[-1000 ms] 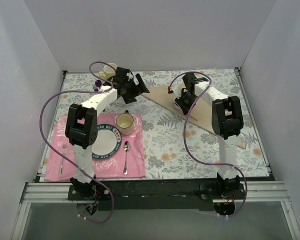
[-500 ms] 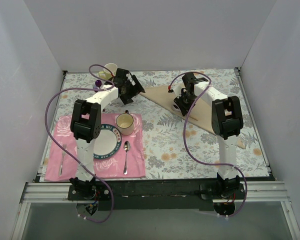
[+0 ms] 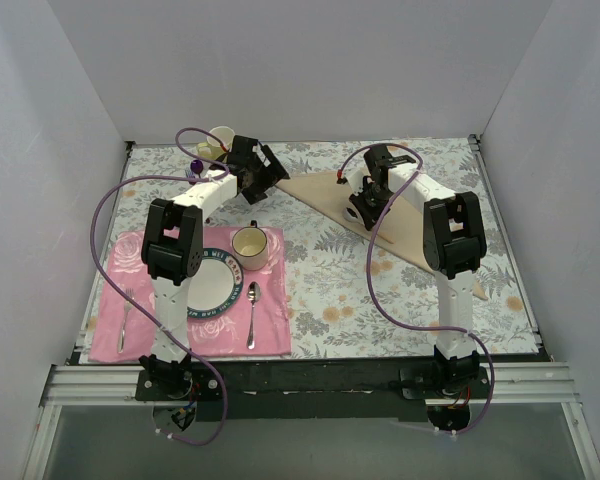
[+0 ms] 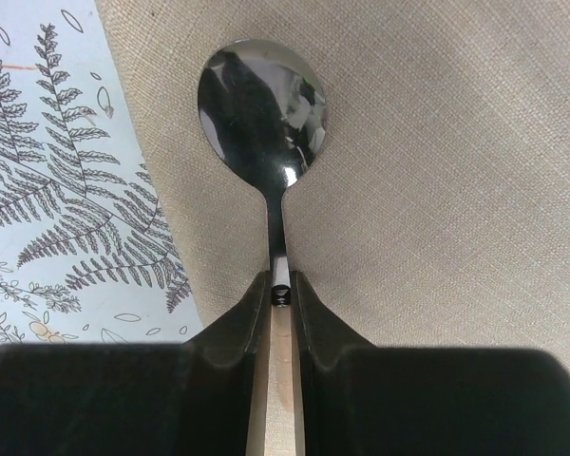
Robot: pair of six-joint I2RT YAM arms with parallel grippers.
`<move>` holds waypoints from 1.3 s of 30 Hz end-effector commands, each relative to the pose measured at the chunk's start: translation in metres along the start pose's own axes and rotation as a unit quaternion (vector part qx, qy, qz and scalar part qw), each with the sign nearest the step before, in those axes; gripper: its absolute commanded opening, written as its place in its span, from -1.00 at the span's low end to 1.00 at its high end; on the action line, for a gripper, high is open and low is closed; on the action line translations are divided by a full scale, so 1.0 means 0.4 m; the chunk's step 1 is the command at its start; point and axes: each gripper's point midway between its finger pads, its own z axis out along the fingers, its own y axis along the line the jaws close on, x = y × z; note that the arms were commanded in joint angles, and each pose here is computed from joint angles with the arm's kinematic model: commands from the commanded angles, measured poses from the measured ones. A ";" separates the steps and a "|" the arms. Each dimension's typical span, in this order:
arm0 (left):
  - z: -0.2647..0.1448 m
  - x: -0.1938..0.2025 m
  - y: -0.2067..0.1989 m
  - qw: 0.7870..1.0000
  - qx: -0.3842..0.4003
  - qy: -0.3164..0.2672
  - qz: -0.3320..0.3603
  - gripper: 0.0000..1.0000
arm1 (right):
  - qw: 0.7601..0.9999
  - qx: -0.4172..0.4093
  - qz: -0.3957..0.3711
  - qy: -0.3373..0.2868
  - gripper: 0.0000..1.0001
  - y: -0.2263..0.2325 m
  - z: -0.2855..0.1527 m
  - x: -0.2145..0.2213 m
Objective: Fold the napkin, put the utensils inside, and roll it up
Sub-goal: Place the utensil onto the napkin
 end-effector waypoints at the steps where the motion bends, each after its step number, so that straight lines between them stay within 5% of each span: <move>1: 0.012 -0.009 0.001 1.000 0.001 -0.011 -0.001 0.77 | 1.000 0.000 0.008 -0.011 -0.79 0.013 -0.029 -0.019; 14: 0.018 0.002 0.007 1.000 0.008 -0.009 0.006 0.77 | 0.999 -0.006 -0.012 -0.030 -0.88 0.036 -0.037 -0.046; 26: 0.051 -0.003 0.006 1.000 0.012 -0.011 0.011 0.65 | 0.999 -0.003 0.012 -0.037 -0.53 0.043 -0.038 -0.043; 31: 0.051 0.003 0.000 1.000 0.016 -0.009 0.014 0.63 | 0.999 -0.003 0.019 -0.038 -0.87 0.041 -0.053 -0.058; 39: 0.046 0.003 0.004 1.000 0.015 -0.013 0.016 0.62 | 0.999 0.009 0.018 -0.051 -0.94 0.036 -0.086 -0.074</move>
